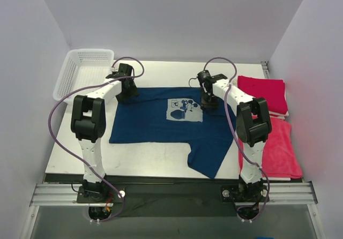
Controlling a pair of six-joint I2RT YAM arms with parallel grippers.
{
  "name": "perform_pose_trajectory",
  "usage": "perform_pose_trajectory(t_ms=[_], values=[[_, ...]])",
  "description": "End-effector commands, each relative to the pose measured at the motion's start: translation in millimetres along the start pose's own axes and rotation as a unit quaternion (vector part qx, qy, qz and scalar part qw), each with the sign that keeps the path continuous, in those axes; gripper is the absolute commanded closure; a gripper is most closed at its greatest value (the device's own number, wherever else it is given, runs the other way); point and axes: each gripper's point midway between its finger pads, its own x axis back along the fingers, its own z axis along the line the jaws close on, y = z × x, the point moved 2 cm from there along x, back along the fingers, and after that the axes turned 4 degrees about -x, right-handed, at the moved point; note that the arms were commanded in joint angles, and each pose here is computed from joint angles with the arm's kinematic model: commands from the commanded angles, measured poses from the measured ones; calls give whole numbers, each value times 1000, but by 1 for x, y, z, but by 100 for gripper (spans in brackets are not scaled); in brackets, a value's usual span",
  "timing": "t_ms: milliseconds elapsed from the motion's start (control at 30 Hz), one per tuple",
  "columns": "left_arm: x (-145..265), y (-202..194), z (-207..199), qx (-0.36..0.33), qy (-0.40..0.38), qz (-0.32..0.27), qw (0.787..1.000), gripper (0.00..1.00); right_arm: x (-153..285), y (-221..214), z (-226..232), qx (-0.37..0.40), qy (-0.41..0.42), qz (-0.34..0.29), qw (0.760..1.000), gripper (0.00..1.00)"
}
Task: Fold and stack the t-shirts
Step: Fold the flattened tshirt in 1/3 of the way
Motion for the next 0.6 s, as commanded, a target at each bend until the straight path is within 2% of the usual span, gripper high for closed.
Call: perform_pose_trajectory(t_ms=[0,567], values=[[4,15,-8,12,-18,-20,1000,28,1,2,-9,10,-26,-8,1000,68],[2,14,-12,10,-29,-12,999,28,-23,13,-21,29,-83,-5,996,69]])
